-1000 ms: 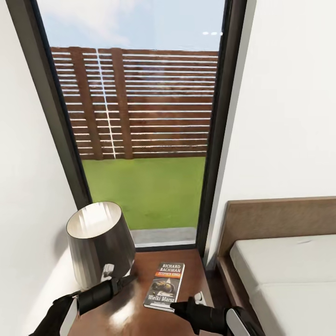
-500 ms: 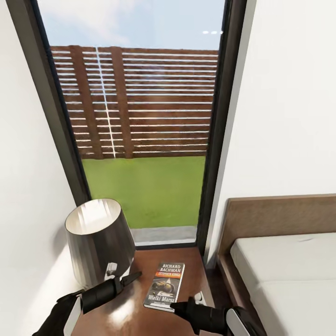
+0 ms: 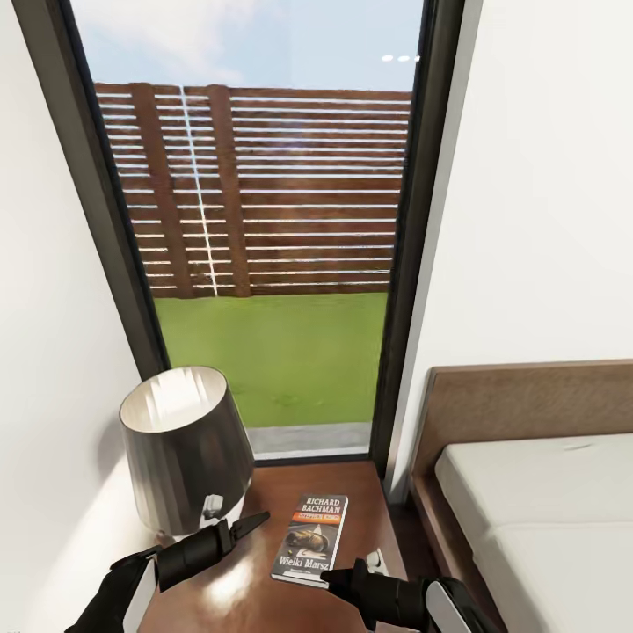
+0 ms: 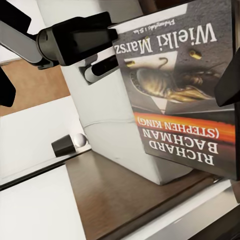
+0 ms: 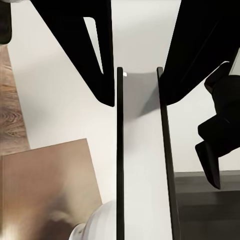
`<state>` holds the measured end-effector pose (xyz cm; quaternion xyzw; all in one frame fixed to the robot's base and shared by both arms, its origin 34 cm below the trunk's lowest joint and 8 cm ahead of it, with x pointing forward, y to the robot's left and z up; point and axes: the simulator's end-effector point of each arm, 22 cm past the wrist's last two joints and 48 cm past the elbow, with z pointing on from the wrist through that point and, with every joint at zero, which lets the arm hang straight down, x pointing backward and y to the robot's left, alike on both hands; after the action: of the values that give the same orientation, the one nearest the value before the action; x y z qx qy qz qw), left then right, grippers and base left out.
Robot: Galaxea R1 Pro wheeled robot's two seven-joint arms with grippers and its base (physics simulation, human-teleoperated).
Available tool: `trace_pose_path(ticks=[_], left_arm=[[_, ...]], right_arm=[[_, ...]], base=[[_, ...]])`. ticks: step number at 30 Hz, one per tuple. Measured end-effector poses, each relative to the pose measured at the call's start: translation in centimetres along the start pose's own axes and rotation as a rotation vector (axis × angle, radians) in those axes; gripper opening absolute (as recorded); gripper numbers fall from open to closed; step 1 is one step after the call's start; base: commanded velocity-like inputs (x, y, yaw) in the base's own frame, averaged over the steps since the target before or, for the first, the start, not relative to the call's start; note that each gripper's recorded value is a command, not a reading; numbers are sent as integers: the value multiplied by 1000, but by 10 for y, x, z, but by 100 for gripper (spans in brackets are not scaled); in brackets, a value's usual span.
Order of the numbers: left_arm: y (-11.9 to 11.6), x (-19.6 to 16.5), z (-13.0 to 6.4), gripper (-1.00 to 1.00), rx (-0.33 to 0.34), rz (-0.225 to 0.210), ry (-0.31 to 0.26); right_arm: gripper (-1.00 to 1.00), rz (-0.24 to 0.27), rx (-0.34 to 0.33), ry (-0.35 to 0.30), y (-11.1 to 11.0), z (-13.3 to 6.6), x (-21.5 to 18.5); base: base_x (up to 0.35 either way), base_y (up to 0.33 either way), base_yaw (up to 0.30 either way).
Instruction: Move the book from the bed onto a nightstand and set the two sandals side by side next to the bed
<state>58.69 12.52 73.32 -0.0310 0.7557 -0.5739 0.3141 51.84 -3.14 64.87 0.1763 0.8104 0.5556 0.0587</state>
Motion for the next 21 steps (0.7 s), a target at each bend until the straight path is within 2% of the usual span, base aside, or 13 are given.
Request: trace_pose_path(ticks=[21], left_arm=[[34,20,4,100,-1,1,1]], right_arm=[[-100,-1,1,1,-37,14,0]], base=[[0,0,0]])
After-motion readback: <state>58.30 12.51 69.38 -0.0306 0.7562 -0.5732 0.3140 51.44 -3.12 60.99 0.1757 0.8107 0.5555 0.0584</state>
